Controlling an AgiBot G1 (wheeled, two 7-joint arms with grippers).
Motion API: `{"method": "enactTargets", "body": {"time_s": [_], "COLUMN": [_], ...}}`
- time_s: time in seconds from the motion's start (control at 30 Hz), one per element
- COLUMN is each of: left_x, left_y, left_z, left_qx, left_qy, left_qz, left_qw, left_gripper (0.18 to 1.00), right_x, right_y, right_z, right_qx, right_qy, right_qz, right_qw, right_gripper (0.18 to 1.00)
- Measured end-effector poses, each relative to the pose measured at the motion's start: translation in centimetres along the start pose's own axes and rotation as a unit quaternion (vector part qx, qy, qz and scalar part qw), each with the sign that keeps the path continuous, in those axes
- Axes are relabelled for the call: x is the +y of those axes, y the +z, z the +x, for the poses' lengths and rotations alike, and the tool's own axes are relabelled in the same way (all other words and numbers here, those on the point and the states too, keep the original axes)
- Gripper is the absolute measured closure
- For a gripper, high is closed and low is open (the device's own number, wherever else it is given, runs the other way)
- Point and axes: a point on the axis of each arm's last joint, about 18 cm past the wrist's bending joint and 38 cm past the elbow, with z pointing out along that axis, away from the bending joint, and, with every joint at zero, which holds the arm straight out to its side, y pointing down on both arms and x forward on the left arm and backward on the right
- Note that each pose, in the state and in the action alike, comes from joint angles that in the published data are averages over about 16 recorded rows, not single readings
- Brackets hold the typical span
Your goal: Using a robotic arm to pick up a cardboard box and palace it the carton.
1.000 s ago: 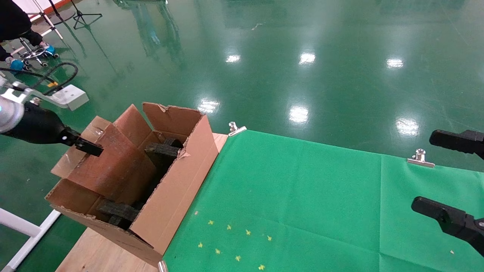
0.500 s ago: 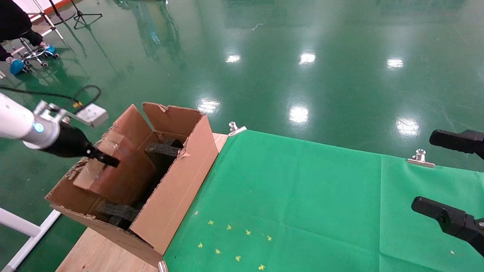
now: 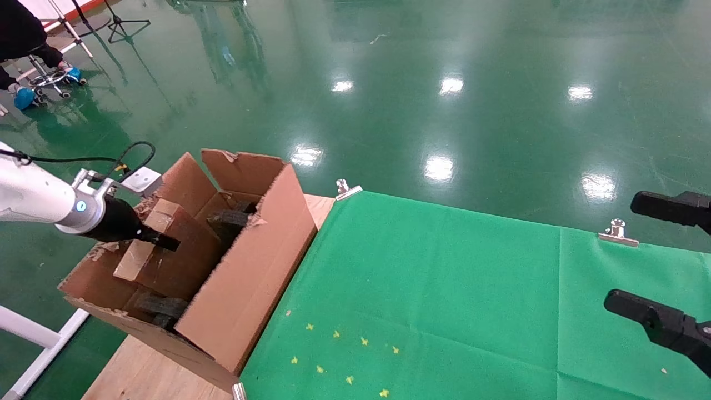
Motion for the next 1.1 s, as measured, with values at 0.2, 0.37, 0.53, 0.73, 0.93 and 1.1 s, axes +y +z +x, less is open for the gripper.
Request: {"method": "enactTargets", "body": {"time_s": [0.2, 0.37, 0.53, 0.73, 0.93, 1.1], "left_x": [-0.1, -0.1, -0.4, -2.1, -5.2, -7.7], "left_y": [-0.1, -0.3, -0.5, -1.7, -4.5, -7.6], "left_z": [-0.1, -0.1, -0.1, 0.1, 0.3, 0.3], "left_qx": [-0.001, 0.001, 0.005, 0.024, 0.056, 0.081], "left_qy": [0.000, 0.002, 0.003, 0.003, 0.005, 0.012], "left_qz": [0.001, 0.001, 0.004, 0.034, 0.093, 0.145], "left_qw": [1.0000, 1.0000, 1.0000, 0.9991, 0.9941, 0.9860], "left_gripper": [0.778, 0.738, 0.666, 0.559, 0.433, 0.331], "right_x": [0.0, 0.0, 0.0, 0.0, 0.0, 0.0], "right_y": [0.0, 0.0, 0.0, 0.0, 0.0, 0.0], "right_z": [0.0, 0.0, 0.0, 0.0, 0.0, 0.0], "right_qx": [0.000, 0.000, 0.000, 0.000, 0.000, 0.000], "right_qy": [0.000, 0.000, 0.000, 0.000, 0.000, 0.000], "right_qz": [0.000, 0.000, 0.000, 0.000, 0.000, 0.000], "right_qw": [1.000, 1.000, 1.000, 1.000, 1.000, 1.000], "right_gripper": [0.178, 0.178, 0.178, 0.178, 0.178, 0.178]}}
